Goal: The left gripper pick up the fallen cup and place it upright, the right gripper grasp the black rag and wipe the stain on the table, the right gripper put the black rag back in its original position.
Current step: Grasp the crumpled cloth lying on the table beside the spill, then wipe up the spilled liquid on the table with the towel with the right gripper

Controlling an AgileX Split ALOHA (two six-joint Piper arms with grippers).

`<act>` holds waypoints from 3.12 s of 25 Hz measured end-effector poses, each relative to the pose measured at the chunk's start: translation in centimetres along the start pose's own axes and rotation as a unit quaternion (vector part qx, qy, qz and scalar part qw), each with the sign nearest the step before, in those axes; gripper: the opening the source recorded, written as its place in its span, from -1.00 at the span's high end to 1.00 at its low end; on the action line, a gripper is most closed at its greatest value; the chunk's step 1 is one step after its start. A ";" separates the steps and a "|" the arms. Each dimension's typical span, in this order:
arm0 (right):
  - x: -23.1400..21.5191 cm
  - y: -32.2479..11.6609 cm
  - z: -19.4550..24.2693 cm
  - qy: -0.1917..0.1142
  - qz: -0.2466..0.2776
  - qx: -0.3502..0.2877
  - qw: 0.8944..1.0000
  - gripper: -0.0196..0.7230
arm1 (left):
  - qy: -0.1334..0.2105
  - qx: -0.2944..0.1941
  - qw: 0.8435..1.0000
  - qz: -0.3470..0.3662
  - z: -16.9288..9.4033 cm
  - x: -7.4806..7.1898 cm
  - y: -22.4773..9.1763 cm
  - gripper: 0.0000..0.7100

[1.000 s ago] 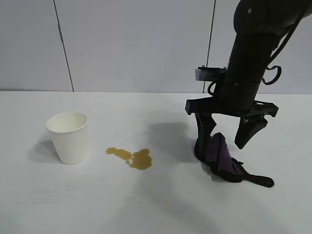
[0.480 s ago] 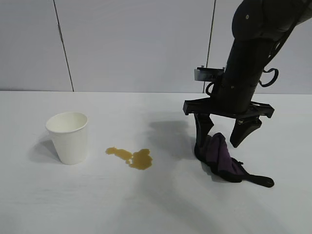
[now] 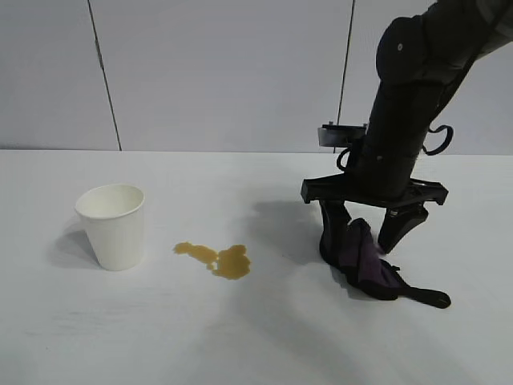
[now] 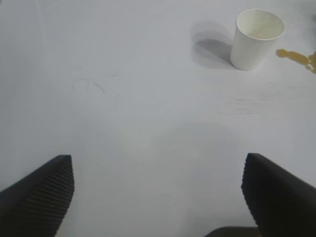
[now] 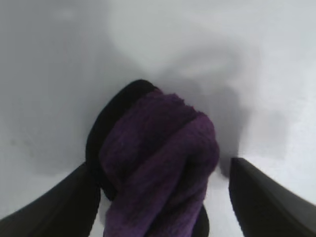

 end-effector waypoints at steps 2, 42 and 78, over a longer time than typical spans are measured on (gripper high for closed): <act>0.1 0.2 -0.2 0.001 0.000 0.000 1.000 0.25 | 0.000 0.000 1.000 0.000 0.0 0.0 0.0 -0.87; 16.1 3.1 -2.8 0.088 0.007 -0.085 0.992 0.72 | 0.000 0.000 1.000 0.000 0.0 0.0 0.0 -0.87; 18.2 4.6 0.4 0.122 0.045 -0.130 0.983 0.72 | 0.000 0.000 1.000 0.000 0.0 0.0 0.0 -0.87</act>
Point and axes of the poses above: a point on each arm's last joint axis where the gripper is mounted, z pointing out along that axis toward the gripper, x along the wrist's bending axis when the last joint is at zero, y = z × x, the point moved 8 cm from there along z, pointing out along that axis toward the gripper, and after that the axes turned 1 degree about z, right-handed, at the moved point
